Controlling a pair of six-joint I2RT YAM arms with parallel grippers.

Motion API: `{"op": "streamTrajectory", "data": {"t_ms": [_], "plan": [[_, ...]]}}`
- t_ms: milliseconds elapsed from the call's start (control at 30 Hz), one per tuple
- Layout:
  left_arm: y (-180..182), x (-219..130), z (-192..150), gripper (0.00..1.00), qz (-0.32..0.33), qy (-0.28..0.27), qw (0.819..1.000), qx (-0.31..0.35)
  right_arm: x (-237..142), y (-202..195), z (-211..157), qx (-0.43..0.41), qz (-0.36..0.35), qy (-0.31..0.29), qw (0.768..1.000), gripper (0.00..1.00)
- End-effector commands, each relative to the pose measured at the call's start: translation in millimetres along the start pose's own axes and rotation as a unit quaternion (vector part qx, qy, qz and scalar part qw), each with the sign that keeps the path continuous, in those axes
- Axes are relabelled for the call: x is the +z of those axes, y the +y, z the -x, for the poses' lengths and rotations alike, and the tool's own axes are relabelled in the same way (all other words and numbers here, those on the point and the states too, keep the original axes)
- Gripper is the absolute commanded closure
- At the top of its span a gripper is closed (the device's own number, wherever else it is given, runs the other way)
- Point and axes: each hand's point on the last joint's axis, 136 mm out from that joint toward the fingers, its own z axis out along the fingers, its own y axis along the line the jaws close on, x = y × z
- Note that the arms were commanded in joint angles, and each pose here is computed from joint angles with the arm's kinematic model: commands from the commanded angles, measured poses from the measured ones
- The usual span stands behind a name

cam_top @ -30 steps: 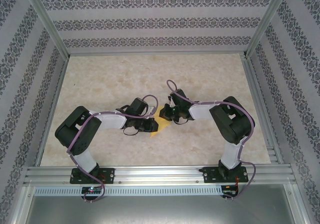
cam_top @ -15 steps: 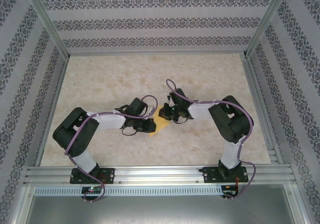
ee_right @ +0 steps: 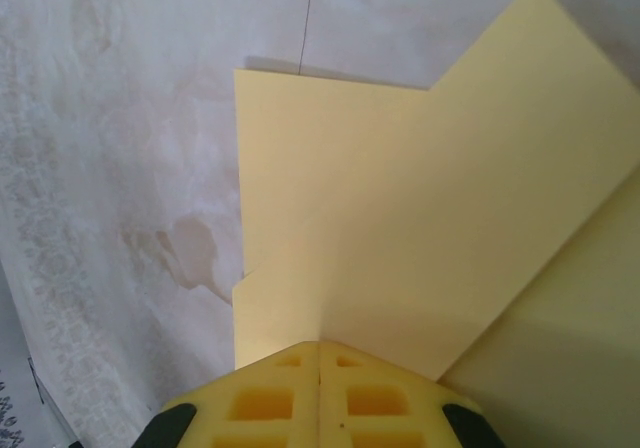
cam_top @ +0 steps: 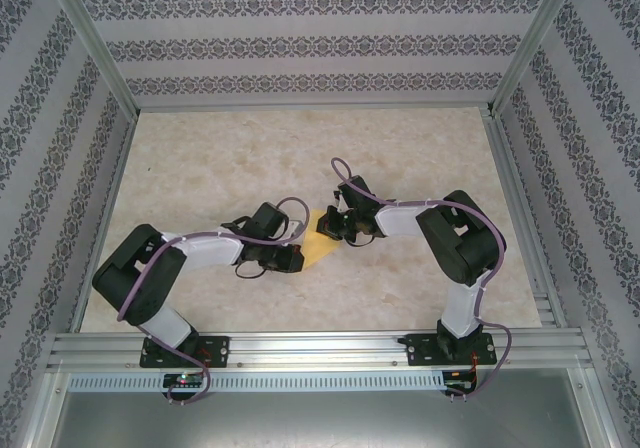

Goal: Fold a paper plane with a square sheet of paper (pick it up from the middle)
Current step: Fourth fold the wing at the center of the table.

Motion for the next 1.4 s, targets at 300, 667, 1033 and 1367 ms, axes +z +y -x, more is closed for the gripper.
{"op": "streamTrajectory", "data": {"t_ms": [300, 667, 1033, 1367], "plan": [[-39.3, -34.9, 24.6, 0.95, -0.073, -0.059, 0.995, 0.025, 12.7, -79.5, -30.3, 0.042, -0.128, 0.038, 0.99, 1.0], [-40.4, -10.7, 59.0, 0.9, -0.076, -0.073, 0.994, 0.014, 15.8, -81.8, -32.8, 0.047, -0.127, 0.041, 0.99, 1.0], [-11.7, 19.6, 60.8, 0.92, -0.031, -0.055, 0.998, 0.012, 16.2, -83.8, -35.5, 0.048, -0.129, 0.044, 0.99, 1.0], [11.0, 16.2, 15.2, 0.94, -0.023, -0.018, 0.999, -0.015, 11.9, -90.3, -42.1, 0.046, -0.139, 0.054, 0.988, 1.0]]}}
